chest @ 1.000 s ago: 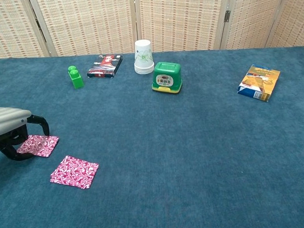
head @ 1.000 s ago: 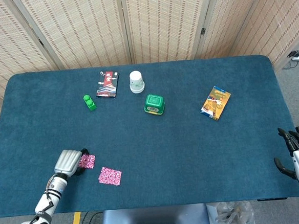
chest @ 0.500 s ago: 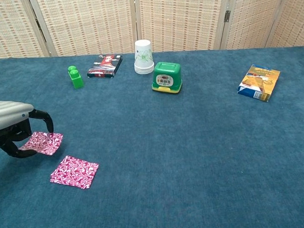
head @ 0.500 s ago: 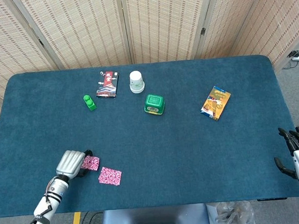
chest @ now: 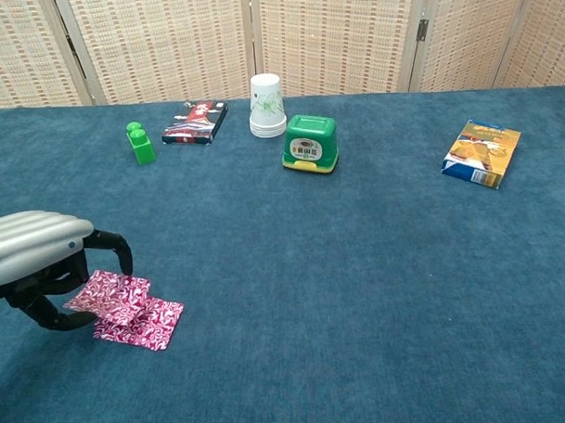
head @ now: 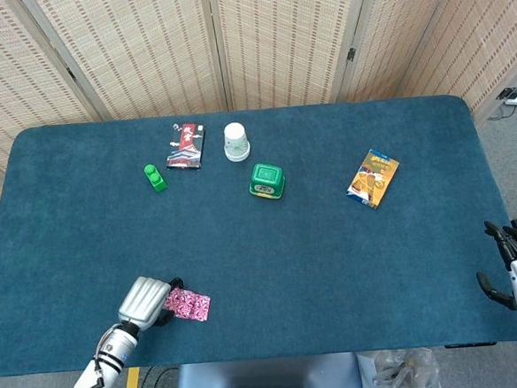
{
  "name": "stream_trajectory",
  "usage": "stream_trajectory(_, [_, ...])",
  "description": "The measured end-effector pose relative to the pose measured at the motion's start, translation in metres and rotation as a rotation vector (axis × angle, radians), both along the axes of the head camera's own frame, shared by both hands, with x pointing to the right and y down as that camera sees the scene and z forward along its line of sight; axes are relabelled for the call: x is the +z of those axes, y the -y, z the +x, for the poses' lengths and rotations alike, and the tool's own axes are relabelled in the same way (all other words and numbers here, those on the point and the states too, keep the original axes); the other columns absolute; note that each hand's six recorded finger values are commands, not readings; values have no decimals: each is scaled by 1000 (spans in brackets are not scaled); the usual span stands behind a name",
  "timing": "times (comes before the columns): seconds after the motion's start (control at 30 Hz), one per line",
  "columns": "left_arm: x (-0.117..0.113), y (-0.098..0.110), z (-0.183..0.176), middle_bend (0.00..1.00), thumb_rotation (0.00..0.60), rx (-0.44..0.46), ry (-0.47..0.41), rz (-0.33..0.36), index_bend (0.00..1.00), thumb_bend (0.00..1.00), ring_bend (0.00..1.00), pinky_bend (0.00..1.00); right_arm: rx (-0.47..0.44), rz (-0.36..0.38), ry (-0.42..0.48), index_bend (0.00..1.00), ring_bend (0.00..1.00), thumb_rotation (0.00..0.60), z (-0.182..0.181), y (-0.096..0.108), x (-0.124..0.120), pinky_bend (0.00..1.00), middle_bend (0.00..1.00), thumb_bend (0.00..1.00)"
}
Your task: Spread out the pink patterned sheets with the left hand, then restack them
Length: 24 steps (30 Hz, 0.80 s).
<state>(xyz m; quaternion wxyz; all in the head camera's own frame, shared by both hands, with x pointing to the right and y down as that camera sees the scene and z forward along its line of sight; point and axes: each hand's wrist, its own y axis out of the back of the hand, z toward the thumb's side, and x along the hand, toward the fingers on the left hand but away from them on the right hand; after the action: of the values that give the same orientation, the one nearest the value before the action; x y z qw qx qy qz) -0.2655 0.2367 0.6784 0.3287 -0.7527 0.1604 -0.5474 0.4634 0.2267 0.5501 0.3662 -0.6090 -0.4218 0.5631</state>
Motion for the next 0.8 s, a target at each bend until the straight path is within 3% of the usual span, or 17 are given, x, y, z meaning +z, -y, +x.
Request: stream_trajectory(0.8, [6, -12, 33, 975, 600, -3, 22, 4, 412, 323, 932, 1000, 14, -6, 2, 62, 132, 600, 6, -1, 2, 194, 242, 385])
